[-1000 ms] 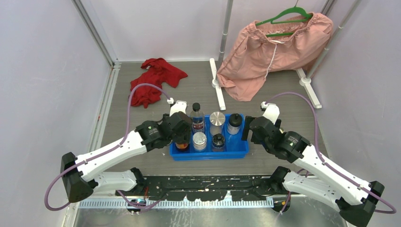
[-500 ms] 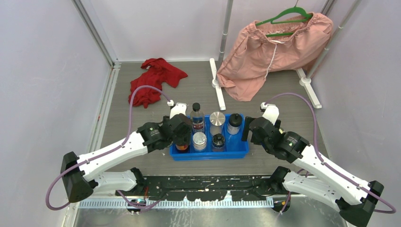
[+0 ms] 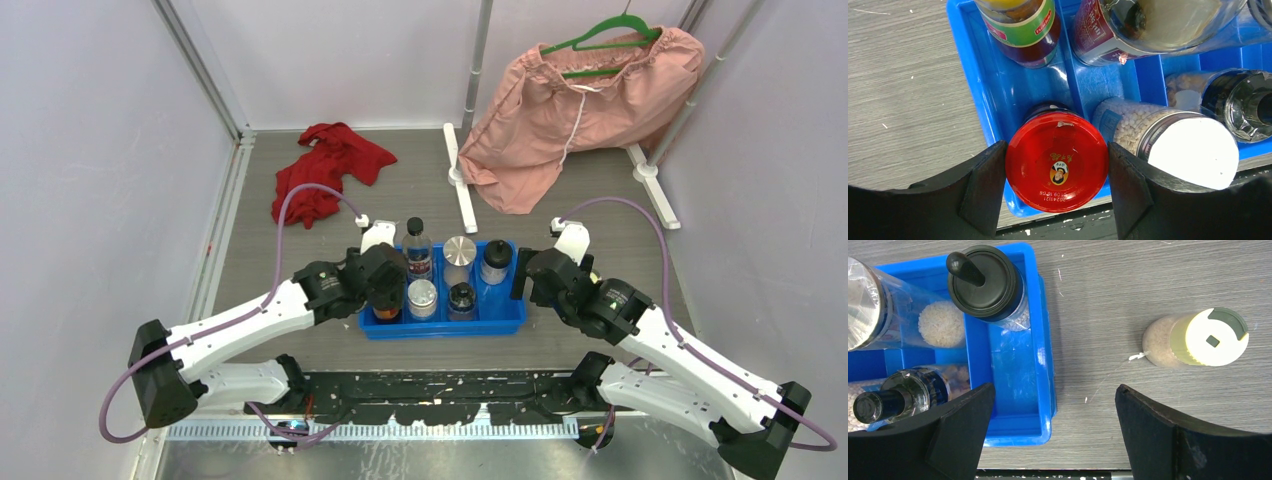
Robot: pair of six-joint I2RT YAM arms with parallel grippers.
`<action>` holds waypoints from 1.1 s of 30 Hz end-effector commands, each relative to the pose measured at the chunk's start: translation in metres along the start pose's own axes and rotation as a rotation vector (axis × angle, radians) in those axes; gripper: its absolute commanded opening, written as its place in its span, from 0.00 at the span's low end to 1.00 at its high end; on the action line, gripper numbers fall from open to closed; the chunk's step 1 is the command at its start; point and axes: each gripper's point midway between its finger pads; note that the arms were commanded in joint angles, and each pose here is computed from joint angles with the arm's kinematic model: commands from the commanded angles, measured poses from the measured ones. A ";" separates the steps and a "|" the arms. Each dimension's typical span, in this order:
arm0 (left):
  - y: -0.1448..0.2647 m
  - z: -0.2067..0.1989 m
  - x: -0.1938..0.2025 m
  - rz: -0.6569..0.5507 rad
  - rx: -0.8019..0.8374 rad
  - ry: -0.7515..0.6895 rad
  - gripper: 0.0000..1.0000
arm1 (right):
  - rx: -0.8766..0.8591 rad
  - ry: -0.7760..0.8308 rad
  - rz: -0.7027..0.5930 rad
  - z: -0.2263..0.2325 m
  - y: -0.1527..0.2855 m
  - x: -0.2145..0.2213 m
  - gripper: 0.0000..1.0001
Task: Organize the condiment bottles
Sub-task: Place the bottle in the storage box.
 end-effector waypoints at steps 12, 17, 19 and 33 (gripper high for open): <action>0.000 -0.013 -0.020 -0.078 0.036 0.062 0.65 | -0.020 -0.026 -0.022 0.008 -0.001 -0.007 0.96; 0.002 -0.010 -0.020 -0.077 0.028 0.061 0.66 | -0.021 -0.025 -0.022 0.010 -0.002 -0.008 0.96; 0.003 -0.009 -0.021 -0.078 0.024 0.062 0.68 | -0.022 -0.023 -0.021 0.010 -0.002 -0.008 0.96; 0.010 -0.004 -0.025 -0.083 0.009 0.061 0.74 | -0.025 -0.026 -0.017 0.011 -0.002 -0.007 0.96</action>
Point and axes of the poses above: each gripper's point midway between its finger pads, its own y axis back along the fingers, its own z axis along the line the jaws close on, x = y × z, and after that the axes turned 4 degrees about -y, right-handed
